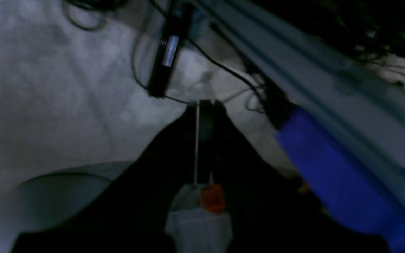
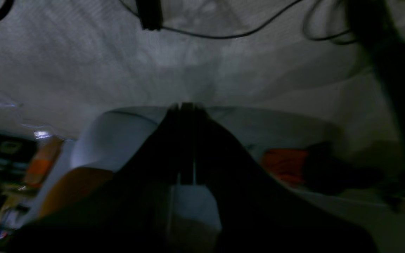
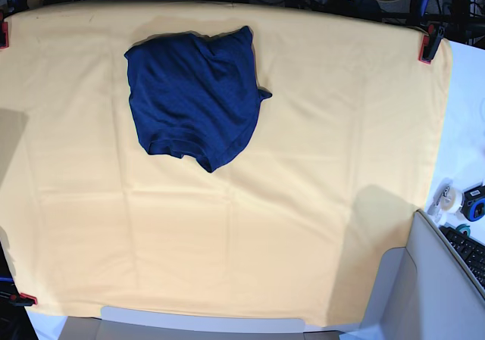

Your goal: Fold the T-shirt properly

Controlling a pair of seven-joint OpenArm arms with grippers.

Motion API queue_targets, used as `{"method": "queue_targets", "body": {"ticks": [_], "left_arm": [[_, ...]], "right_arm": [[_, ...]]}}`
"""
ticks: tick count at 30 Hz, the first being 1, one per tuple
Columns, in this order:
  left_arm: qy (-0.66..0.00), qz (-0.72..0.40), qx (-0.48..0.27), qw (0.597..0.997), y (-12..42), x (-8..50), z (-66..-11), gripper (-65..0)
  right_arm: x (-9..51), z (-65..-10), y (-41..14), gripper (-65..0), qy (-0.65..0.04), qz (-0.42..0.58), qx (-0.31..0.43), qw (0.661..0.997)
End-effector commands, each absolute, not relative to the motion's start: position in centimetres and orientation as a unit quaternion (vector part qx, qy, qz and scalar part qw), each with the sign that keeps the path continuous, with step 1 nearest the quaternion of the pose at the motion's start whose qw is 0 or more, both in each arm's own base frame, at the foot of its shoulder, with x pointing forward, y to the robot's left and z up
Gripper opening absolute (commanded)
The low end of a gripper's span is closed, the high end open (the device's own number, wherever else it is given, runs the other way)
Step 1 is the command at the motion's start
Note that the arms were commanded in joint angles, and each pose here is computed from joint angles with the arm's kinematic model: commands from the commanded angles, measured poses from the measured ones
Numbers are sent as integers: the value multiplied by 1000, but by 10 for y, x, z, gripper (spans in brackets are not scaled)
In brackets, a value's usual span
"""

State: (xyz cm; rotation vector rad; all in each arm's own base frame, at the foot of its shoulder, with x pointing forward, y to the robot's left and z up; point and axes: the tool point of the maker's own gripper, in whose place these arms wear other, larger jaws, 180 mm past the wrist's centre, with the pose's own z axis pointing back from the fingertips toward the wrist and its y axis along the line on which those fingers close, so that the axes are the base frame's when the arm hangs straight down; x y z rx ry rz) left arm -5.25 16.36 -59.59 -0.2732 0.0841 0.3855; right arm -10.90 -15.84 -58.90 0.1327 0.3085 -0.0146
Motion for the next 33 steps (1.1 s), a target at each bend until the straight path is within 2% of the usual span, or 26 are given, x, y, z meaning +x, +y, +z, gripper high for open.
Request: {"method": "queue_targets", "body": {"ticks": [1,8,17,25,30,33], "left_arm": [[41,181,-134,973,164,-54,-601,-650],[-8,87,-88,992,168,-36,-637,-650],[-68,2,-39,997,166,-21,-657,-650],[-95,-37,-61,993,137,-3,-658,-650],[-100,-35,-61,992,136,1,-658,-650],[-103,-41,-16,994,151,3,-659,-650]], "right_arm": [[-113,-593,-158,-650,158,-12,69,985],[-103,-630,-140,-650,143,-52,91,984],[-67,-653,-111,-650,83,-90,113,986],[-31,-662,-119,-650,40,-115,7,992],[-6,-663,-111,-650,12,-118,10,993],[0,-663,-109,-650,7,-120,12,993]]}}
